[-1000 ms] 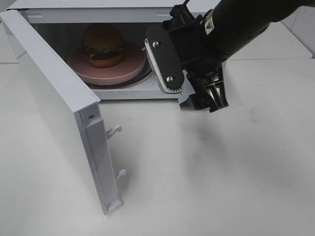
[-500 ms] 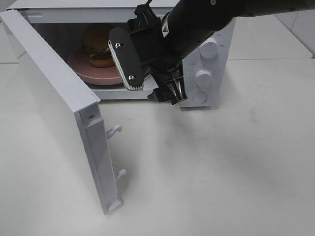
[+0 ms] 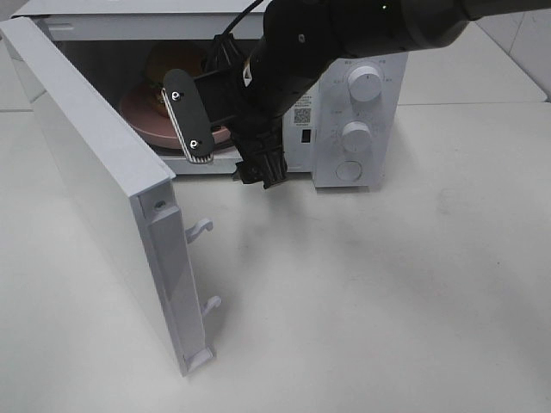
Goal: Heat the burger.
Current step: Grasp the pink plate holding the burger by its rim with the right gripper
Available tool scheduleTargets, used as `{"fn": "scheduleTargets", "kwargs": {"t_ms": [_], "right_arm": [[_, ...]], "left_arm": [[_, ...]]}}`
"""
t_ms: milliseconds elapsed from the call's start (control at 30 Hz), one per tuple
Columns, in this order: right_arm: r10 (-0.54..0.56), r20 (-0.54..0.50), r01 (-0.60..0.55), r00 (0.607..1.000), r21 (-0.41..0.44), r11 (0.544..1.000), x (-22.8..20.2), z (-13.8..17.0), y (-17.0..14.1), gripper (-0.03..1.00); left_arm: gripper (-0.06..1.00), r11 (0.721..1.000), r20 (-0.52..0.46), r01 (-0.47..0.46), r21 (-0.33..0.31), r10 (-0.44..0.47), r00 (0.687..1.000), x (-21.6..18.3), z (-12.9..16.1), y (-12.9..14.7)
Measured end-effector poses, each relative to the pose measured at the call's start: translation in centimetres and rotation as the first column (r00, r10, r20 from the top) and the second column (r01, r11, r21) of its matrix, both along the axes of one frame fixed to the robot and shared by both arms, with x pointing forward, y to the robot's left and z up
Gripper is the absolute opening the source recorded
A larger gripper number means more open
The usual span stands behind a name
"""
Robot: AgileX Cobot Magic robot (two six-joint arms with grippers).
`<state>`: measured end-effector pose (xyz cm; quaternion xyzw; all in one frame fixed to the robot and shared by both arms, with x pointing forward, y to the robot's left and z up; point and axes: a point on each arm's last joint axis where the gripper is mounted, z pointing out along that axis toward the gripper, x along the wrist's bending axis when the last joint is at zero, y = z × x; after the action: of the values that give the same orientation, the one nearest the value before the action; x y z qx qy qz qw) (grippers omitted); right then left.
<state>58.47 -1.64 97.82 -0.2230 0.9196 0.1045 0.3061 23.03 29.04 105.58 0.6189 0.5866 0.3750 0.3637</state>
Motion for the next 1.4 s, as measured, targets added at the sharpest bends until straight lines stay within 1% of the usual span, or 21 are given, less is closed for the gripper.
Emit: {"fn": "scheduleTargets", "kwargs": {"t_ms": [233, 333, 400, 533, 767, 1000, 1133, 1167, 1200, 1233, 1267, 1300, 1333, 1367, 1400], "right_arm": [[-0.042, -0.006, 0.042, 0.999, 0.038, 0.998, 2.2, -1.4, 1.8, 0.92], [-0.042, -0.006, 0.042, 0.999, 0.039, 0.998, 2.4, -1.6, 2.0, 0.92], [-0.043, -0.01, 0.044, 0.999, 0.035, 0.998, 3.2, -2.7, 2.7, 0.91], [-0.047, -0.009, 0.048, 0.999, 0.039, 0.998, 3.8, -3.2, 3.2, 0.9], [-0.09, -0.022, 0.091, 0.996, 0.062, 0.994, 5.5, -4.1, 4.5, 0.9], [-0.104, -0.035, 0.106, 0.994, 0.05, 0.993, 6.6, -4.9, 5.4, 0.88], [-0.113, -0.038, 0.115, 0.993, 0.064, 0.991, 7.1, -5.0, 5.9, 0.87], [-0.123, -0.048, 0.126, 0.991, 0.074, 0.989, 7.4, -5.2, 5.9, 0.85], [-0.139, -0.059, 0.144, 0.989, 0.089, 0.986, 7.7, -5.4, 5.8, 0.8], [-0.139, -0.059, 0.144, 0.989, 0.089, 0.986, 7.7, -5.4, 5.8, 0.8], [-0.15, -0.066, 0.156, 0.986, 0.092, 0.984, 8.0, -5.7, 5.6, 0.76], [-0.15, -0.066, 0.156, 0.986, 0.092, 0.984, 8.0, -5.7, 5.6, 0.76], [-0.155, -0.069, 0.161, 0.986, 0.092, 0.983, 8.2, -5.8, 5.5, 0.68], [-0.164, -0.075, 0.171, 0.984, 0.089, 0.981, 8.5, -6.1, 5.1, 0.55], [-0.164, -0.075, 0.171, 0.984, 0.089, 0.981, 8.5, -6.1, 5.1, 0.55]], "left_arm": [[0.98, 1.0, 0.0, 0.0, 0.0, 0.0, 1.0, 0.0, 0.0, 0.0], [0.98, 1.0, 0.0, 0.0, 0.0, 0.0, 1.0, 0.0, 0.0, 0.0], [0.98, 1.0, 0.0, 0.0, 0.0, 0.0, 1.0, 0.0, 0.0, 0.0], [0.98, 1.0, 0.0, 0.0, 0.0, 0.0, 1.0, 0.0, 0.0, 0.0], [0.98, 1.0, 0.0, 0.0, 0.0, 0.0, 1.0, 0.0, 0.0, 0.0], [0.98, 1.0, 0.0, 0.0, 0.0, 0.0, 1.0, 0.0, 0.0, 0.0], [0.98, 1.0, 0.0, 0.0, 0.0, 0.0, 1.0, 0.0, 0.0, 0.0], [0.98, 1.0, 0.0, 0.0, 0.0, 0.0, 1.0, 0.0, 0.0, 0.0], [0.98, 1.0, 0.0, 0.0, 0.0, 0.0, 1.0, 0.0, 0.0, 0.0], [0.98, 1.0, 0.0, 0.0, 0.0, 0.0, 1.0, 0.0, 0.0, 0.0], [0.98, 1.0, 0.0, 0.0, 0.0, 0.0, 1.0, 0.0, 0.0, 0.0], [0.98, 1.0, 0.0, 0.0, 0.0, 0.0, 1.0, 0.0, 0.0, 0.0], [0.98, 1.0, 0.0, 0.0, 0.0, 0.0, 1.0, 0.0, 0.0, 0.0], [0.98, 1.0, 0.0, 0.0, 0.0, 0.0, 1.0, 0.0, 0.0, 0.0], [0.98, 1.0, 0.0, 0.0, 0.0, 0.0, 1.0, 0.0, 0.0, 0.0]]}}
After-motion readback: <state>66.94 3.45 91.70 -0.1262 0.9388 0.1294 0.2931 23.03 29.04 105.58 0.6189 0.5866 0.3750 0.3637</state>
